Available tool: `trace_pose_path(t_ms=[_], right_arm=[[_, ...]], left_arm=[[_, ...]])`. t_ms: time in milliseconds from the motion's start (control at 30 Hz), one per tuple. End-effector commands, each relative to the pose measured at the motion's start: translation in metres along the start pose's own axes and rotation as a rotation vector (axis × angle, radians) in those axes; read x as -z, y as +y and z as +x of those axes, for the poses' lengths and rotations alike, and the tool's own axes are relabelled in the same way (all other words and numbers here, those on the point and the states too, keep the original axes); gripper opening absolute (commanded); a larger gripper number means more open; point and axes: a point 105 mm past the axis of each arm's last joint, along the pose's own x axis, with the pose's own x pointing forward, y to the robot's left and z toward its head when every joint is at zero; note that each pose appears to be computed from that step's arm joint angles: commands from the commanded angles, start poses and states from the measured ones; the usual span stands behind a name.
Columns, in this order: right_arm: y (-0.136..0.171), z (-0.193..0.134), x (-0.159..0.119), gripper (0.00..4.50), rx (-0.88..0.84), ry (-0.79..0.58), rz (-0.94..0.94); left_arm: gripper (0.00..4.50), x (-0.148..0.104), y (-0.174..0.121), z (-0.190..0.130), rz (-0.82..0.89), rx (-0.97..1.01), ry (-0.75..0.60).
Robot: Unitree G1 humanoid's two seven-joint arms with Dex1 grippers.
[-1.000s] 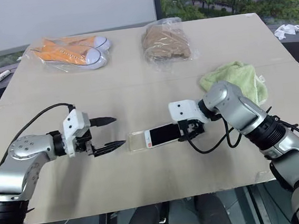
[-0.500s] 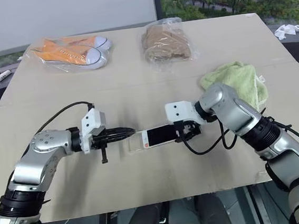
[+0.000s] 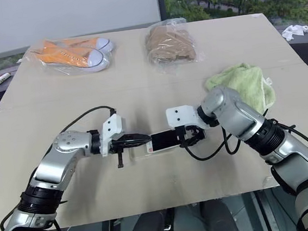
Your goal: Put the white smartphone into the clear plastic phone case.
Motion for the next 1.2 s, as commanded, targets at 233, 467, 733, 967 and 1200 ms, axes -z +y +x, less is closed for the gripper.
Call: trace_pose_path(t_ms=[233, 467, 733, 967, 1200], right_arm=[[-0.002, -0.004, -0.009, 2.89, 0.021, -0.004, -0.034], [0.0, -0.004, -0.012, 2.89, 0.019, -0.009, -0.036], [0.003, -0.005, -0.012, 2.89, 0.012, -0.004, -0.027], [0.003, -0.004, -0.012, 2.89, 0.029, 0.01, 0.004], [0.007, 0.002, -0.015, 2.89, 0.023, 0.008, 0.019]], left_arm=[[0.05, -0.005, -0.012, 0.009, 0.047, 0.089, 0.021], [0.05, 0.005, -0.008, 0.012, 0.087, 0.046, 0.08], [0.05, 0.027, -0.018, 0.01, 0.055, 0.081, 0.166], [0.05, 0.04, -0.017, 0.005, 0.037, 0.067, 0.227], [0.05, 0.04, -0.014, 0.008, 0.037, 0.054, 0.23]])
